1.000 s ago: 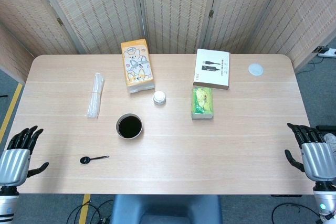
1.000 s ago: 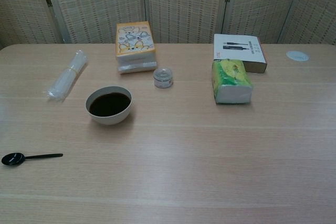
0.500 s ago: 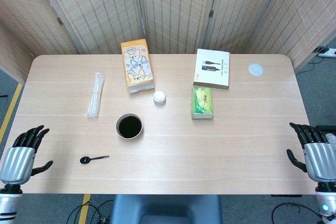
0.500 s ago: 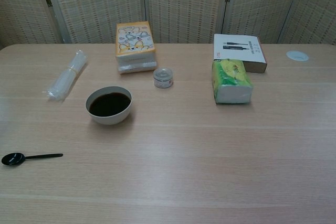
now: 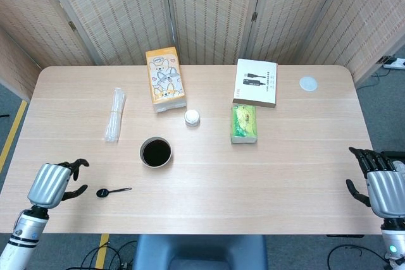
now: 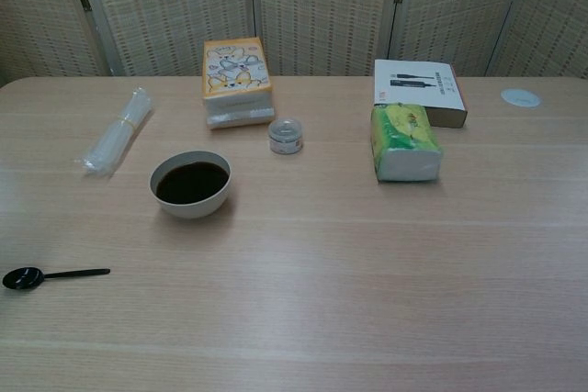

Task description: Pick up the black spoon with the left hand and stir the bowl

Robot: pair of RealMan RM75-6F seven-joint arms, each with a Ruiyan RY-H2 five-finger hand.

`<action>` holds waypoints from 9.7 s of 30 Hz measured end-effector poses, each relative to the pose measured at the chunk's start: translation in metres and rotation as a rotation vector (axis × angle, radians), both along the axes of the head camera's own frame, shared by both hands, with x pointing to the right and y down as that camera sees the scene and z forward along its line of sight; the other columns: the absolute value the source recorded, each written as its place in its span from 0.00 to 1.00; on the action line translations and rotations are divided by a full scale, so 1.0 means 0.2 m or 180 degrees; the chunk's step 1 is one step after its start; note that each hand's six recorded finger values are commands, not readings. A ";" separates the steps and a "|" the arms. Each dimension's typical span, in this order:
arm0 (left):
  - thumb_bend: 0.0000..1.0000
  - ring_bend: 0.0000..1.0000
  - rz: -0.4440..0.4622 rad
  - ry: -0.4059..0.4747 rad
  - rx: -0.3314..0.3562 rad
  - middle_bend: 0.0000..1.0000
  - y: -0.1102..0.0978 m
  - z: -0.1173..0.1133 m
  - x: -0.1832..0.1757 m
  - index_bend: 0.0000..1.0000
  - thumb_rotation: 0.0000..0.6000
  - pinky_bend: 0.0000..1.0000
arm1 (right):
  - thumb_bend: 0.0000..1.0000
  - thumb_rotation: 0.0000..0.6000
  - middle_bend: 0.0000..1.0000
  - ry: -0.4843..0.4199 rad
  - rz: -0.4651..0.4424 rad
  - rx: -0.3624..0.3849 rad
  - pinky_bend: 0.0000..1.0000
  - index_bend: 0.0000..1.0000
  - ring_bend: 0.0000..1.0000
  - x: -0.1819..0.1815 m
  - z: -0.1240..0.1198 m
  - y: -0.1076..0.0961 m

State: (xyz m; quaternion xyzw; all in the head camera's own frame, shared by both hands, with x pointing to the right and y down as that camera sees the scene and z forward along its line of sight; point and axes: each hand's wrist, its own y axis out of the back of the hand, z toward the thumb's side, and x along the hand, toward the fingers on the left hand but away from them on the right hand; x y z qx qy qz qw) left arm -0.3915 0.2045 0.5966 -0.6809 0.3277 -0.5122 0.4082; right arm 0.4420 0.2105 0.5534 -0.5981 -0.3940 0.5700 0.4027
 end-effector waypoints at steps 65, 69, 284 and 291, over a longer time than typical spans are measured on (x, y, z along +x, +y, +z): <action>0.39 0.92 -0.0293 -0.0254 -0.1346 0.95 0.22 0.70 0.35 0.50 1.00 1.00 | 0.26 1.00 0.23 -0.0002 -0.0009 -0.0157 0.24 0.17 0.25 0.02 0.08 -0.03; 0.39 0.92 -0.0340 -0.0271 -0.1355 0.95 0.22 0.72 0.33 0.50 1.00 1.00 | 0.26 1.00 0.23 0.0003 -0.0014 -0.0157 0.24 0.17 0.25 0.02 0.08 -0.03; 0.47 0.93 -0.0818 0.0762 -0.1072 0.95 -0.45 0.88 0.99 0.66 1.00 1.00 | 0.26 1.00 0.23 -0.0009 0.0047 0.0143 0.24 0.17 0.27 0.08 -0.10 -0.04; 0.47 0.93 -0.0890 0.0740 -0.1029 0.95 -0.46 0.86 0.90 0.66 1.00 1.00 | 0.26 1.00 0.23 -0.0011 0.0053 0.0137 0.24 0.17 0.28 0.08 -0.10 -0.04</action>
